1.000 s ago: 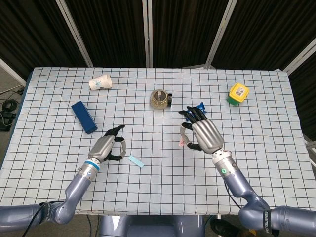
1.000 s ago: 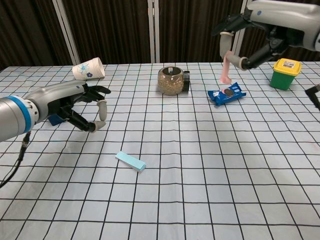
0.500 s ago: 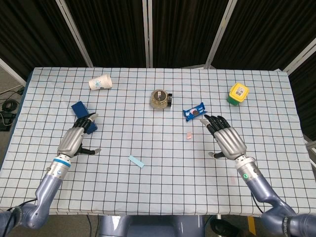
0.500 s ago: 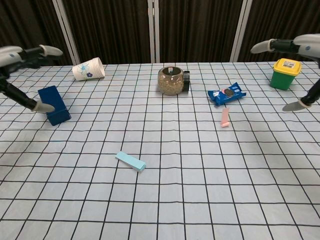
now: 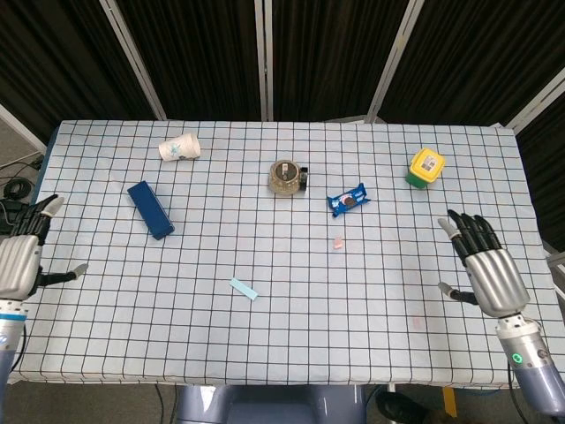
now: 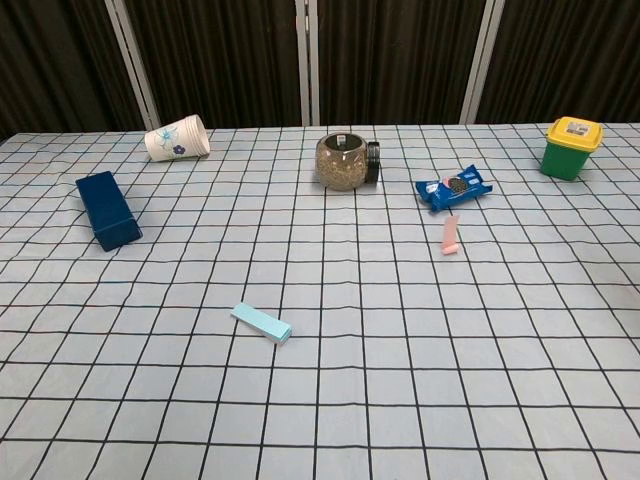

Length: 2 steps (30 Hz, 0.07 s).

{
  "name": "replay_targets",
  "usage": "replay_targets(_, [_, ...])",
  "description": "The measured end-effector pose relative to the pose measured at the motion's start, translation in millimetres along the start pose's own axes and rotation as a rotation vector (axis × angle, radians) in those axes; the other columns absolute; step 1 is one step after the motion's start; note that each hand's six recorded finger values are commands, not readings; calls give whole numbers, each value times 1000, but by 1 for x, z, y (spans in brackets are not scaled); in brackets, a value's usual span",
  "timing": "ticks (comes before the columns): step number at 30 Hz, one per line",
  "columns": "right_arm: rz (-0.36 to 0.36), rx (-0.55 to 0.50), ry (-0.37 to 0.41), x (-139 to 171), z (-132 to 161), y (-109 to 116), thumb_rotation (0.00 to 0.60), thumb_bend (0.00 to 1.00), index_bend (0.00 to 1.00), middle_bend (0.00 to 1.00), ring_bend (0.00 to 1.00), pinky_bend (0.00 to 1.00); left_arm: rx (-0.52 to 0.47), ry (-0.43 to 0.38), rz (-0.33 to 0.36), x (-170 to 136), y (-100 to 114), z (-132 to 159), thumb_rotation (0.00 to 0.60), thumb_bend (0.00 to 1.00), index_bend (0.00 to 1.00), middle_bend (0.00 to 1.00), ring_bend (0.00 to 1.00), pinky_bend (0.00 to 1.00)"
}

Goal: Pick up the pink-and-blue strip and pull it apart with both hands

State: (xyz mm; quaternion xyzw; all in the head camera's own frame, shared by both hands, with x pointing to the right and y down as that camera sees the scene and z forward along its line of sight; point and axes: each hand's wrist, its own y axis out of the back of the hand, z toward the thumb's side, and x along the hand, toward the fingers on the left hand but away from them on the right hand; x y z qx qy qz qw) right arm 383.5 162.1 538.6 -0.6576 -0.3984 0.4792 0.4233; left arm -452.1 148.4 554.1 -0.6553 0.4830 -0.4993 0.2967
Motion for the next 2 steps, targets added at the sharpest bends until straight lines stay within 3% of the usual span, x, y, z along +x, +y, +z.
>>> replay_targets(2, [-23,5,-25,12,-8,5,600,0,0,0,0,0,13,15,5,-14,7,-7,600,0,0,0,0,0])
